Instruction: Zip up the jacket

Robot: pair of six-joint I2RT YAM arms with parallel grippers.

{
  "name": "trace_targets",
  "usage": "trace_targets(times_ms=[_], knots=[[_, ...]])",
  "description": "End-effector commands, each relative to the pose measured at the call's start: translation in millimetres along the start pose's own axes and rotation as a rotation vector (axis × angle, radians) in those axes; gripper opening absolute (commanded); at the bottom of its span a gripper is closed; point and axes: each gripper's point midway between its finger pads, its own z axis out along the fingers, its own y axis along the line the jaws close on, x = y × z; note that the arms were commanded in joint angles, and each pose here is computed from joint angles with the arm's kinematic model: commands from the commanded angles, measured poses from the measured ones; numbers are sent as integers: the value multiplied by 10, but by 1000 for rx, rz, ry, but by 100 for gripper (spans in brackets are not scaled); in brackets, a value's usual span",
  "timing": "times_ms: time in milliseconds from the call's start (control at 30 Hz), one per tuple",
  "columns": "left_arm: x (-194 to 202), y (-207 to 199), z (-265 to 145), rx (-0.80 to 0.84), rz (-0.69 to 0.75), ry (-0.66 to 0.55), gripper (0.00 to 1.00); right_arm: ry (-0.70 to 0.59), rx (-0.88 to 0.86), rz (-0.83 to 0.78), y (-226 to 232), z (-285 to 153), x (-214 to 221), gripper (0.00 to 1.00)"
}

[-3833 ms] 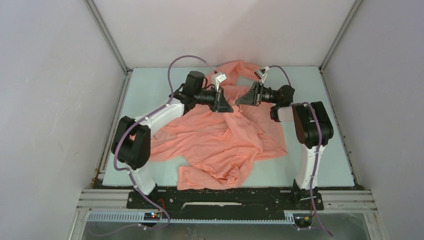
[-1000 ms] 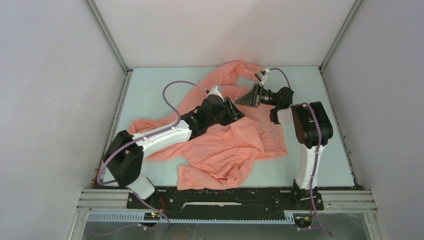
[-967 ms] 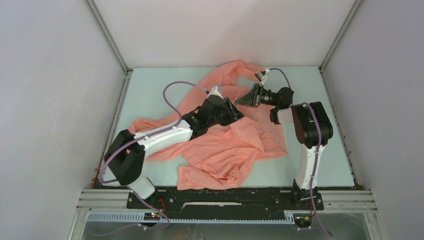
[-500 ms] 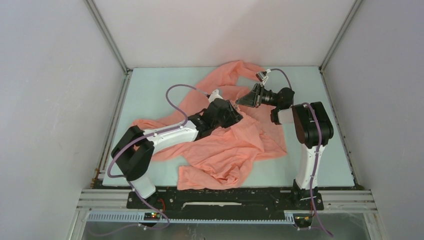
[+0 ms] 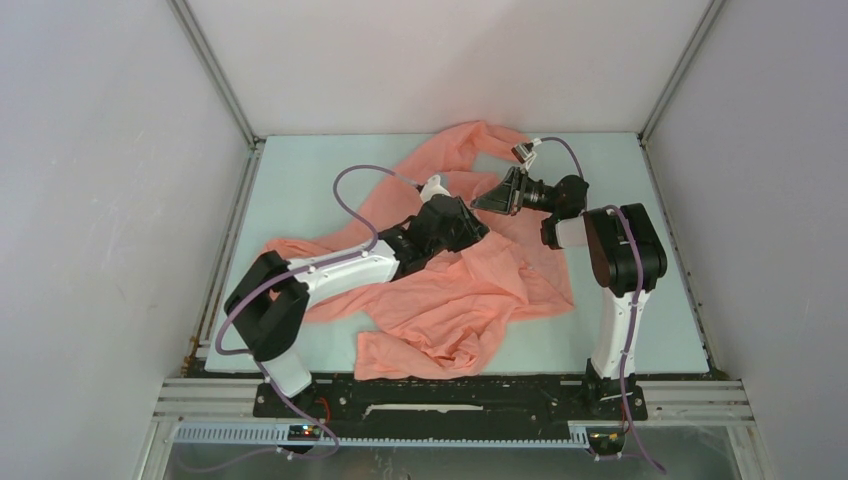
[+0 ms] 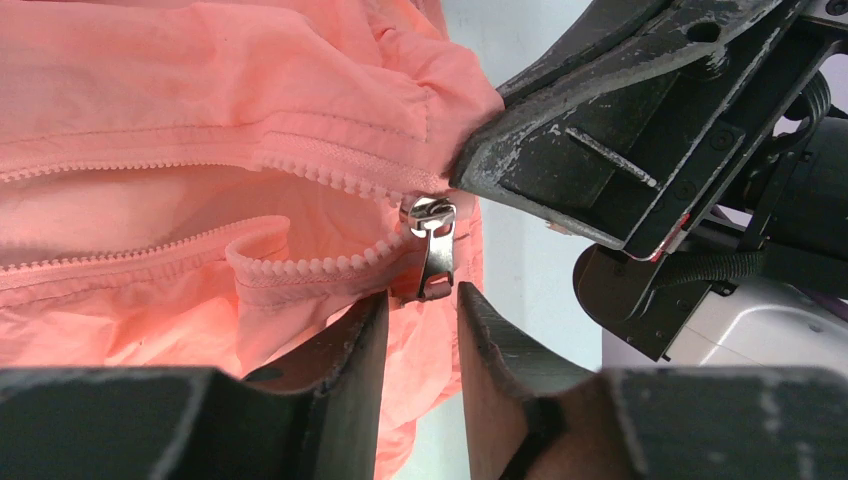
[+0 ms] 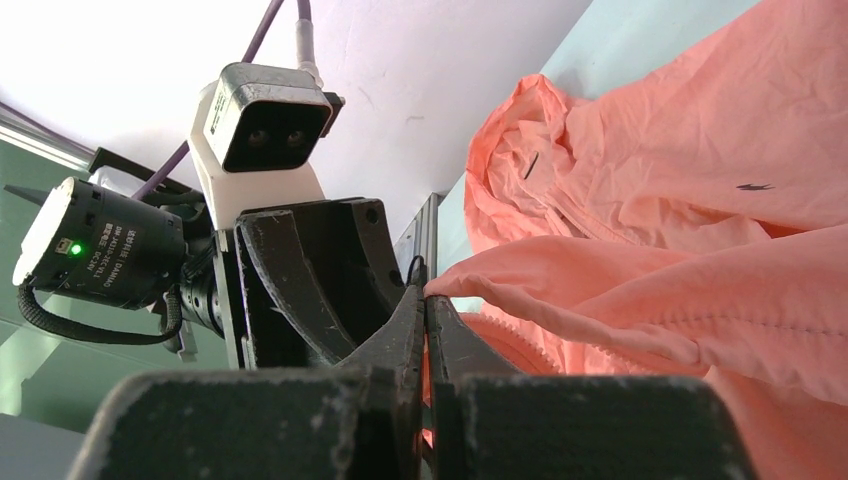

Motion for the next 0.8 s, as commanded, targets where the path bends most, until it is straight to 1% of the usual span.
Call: trace_targets(times_ms=[0,167,367,433,500,533,667,767], knots=[[-211,-240,28,38,14,-72,38,-12,-39,-127,238,24,-78,0],[-250,-211,37,21,15,-91,36,-11,-38,-125,233,21,-76,0],[-265,-242,42,29,23,-96,29,-10,-37,-125,235,12,-78,0],[-274,-260,25,39,37,-97,22,-8,-39,-128,238,15,-73,0],[-295,-283,-16,50,50,-101,6,-5,-40,-129,246,19,-68,0],[-309,-294,-46,57,54,-103,1,-4,-40,-130,245,15,-67,0],[-323,-323,-198,95,84,-101,0,-2,-35,-126,218,-8,-67,0],[-316,-296,-300,129,96,-71,0,-10,-27,-119,182,-44,-73,0]])
